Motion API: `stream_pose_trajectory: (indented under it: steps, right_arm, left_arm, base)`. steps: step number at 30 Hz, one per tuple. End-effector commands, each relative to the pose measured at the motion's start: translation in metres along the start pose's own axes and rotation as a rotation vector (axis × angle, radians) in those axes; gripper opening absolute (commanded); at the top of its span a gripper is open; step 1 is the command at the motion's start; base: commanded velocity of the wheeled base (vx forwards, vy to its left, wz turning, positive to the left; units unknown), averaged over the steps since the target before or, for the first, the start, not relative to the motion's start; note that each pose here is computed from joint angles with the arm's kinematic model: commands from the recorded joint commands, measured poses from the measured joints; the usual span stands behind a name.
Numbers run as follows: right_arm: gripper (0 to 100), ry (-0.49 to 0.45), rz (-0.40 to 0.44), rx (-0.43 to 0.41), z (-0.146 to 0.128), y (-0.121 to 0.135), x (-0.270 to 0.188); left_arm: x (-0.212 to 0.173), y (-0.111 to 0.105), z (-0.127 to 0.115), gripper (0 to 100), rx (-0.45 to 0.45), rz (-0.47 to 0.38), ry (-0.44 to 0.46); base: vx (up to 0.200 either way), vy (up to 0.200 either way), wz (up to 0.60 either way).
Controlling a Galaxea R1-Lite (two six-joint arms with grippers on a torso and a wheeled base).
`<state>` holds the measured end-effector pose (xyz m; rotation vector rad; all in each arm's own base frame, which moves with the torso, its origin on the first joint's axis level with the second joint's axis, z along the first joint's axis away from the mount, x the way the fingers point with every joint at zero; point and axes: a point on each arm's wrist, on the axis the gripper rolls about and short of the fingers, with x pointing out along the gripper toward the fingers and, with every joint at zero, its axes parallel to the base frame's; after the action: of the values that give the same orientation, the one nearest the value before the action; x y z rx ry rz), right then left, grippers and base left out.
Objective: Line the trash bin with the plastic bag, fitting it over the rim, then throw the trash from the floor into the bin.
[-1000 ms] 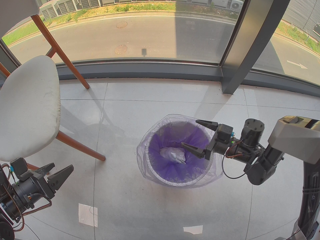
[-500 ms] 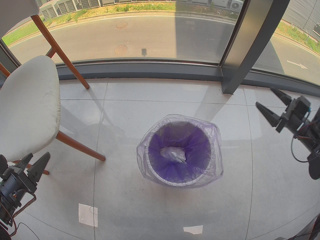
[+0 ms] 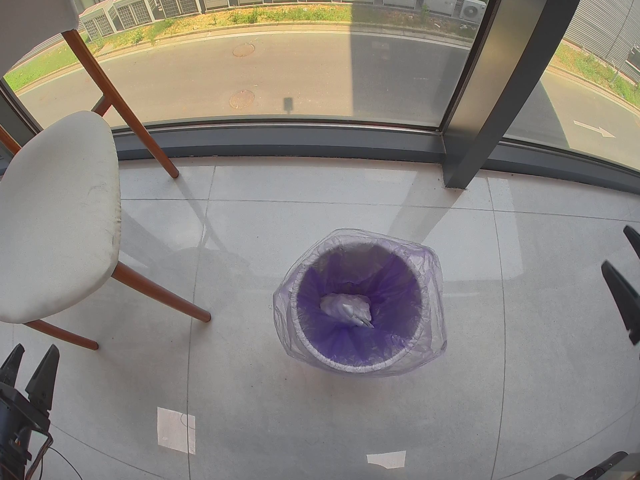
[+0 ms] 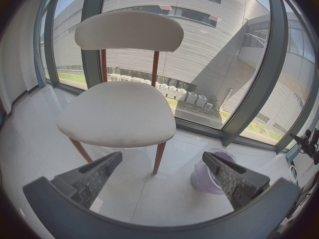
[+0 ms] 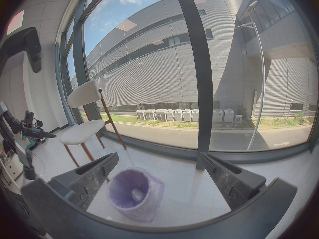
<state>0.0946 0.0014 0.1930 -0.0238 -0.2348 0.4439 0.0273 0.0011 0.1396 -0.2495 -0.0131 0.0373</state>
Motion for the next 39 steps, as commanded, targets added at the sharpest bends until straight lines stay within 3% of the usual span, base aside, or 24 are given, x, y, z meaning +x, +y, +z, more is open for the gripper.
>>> stream_pose_trajectory:
  steps: [1, 4, 5, 9, 10, 11, 12, 13, 14, 15, 16, 17, 18, 22, 23, 25, 26, 32, 39]
  right_arm:
    - [100, 0.016, 0.094, 0.021, -0.049, 0.069, -0.115]
    - [100, 0.098, 0.072, -0.030, -0.064, 0.068, -0.115]
    - [100, 0.124, 0.030, -0.045, -0.067, 0.066, -0.114]
    - [100, 0.282, -0.303, -0.040, -0.082, 0.060, -0.118]
    - [100, 0.301, -0.451, -0.055, -0.082, 0.056, -0.119]
    - [100, 0.301, -0.451, -0.055, -0.082, 0.056, -0.119]
    - [100, 0.322, -0.535, -0.028, -0.085, 0.055, -0.121]
    - [100, 0.330, -0.564, 0.019, -0.087, 0.055, -0.122]
    - [100, 0.326, -0.586, 0.049, -0.087, 0.055, -0.122]
    - [100, 0.326, -0.588, 0.053, -0.087, 0.055, -0.122]
    - [100, 0.332, -0.589, 0.050, -0.087, 0.055, -0.122]
    - [100, 0.332, -0.589, 0.050, -0.087, 0.055, -0.122]
    - [100, 0.337, -0.578, 0.037, -0.087, 0.055, -0.122]
    - [100, 0.345, -0.496, 0.005, -0.088, 0.056, -0.121]
    - [100, 0.345, -0.461, 0.006, -0.088, 0.056, -0.122]
    - [100, 0.308, -0.329, 0.005, -0.087, 0.055, -0.125]
    - [100, 0.300, -0.357, 0.008, -0.087, 0.056, -0.125]
    - [100, 0.242, -0.451, -0.007, -0.087, 0.057, -0.129]
    - [100, 0.241, -0.451, 0.005, -0.087, 0.057, -0.129]
  left_arm:
    - [-0.045, 0.010, -0.034, 100, 0.048, 0.063, -0.069]
    - [-0.042, 0.011, -0.049, 100, 0.133, -0.015, 0.006]
    - [-0.042, 0.011, -0.051, 100, 0.164, -0.050, 0.034]
    - [-0.042, 0.010, -0.055, 100, 0.162, -0.140, 0.088]
    - [-0.042, 0.009, -0.055, 100, 0.164, -0.167, 0.092]
    - [-0.042, 0.009, -0.055, 100, 0.164, -0.167, 0.092]
    - [-0.042, 0.009, -0.055, 100, 0.172, -0.162, 0.089]
    - [-0.042, 0.010, -0.055, 100, 0.175, -0.137, 0.085]
    - [-0.042, 0.011, -0.055, 100, 0.180, -0.068, 0.072]
    - [-0.042, 0.012, -0.055, 100, 0.181, -0.033, 0.067]
    - [-0.042, 0.015, -0.054, 100, 0.188, 0.082, 0.047]
    - [-0.042, 0.015, -0.054, 100, 0.188, 0.082, 0.047]
    - [-0.042, 0.016, -0.055, 100, 0.184, 0.153, 0.046]
    - [-0.042, 0.016, -0.058, 100, 0.219, 0.085, 0.089]
    - [-0.043, 0.015, -0.061, 100, 0.257, 0.038, 0.122]
    - [-0.046, 0.016, -0.061, 100, 0.268, -0.051, 0.086]
    - [-0.049, 0.017, -0.061, 100, 0.262, -0.080, 0.049]
    - [-0.050, 0.016, -0.062, 100, 0.247, -0.024, 0.021]
    - [-0.050, 0.017, -0.062, 100, 0.236, 0.016, 0.017]
  base:
    - [0.000, 0.000, 0.00]
    - [0.000, 0.000, 0.00]
    - [0.000, 0.000, 0.00]
    - [0.000, 0.000, 0.00]
    - [0.000, 0.000, 0.00]
    - [0.000, 0.000, 0.00]
    - [0.000, 0.000, 0.00]
    - [0.000, 0.000, 0.00]
    - [0.000, 0.000, 0.00]
    - [0.000, 0.000, 0.00]
    - [0.000, 0.000, 0.00]
    - [0.000, 0.000, 0.00]
    - [0.000, 0.000, 0.00]
    - [0.000, 0.000, 0.00]
    - [0.000, 0.000, 0.00]
    - [0.000, 0.000, 0.00]
    - [0.000, 0.000, 0.00]
    - [0.000, 0.000, 0.00]
    - [0.000, 0.000, 0.00]
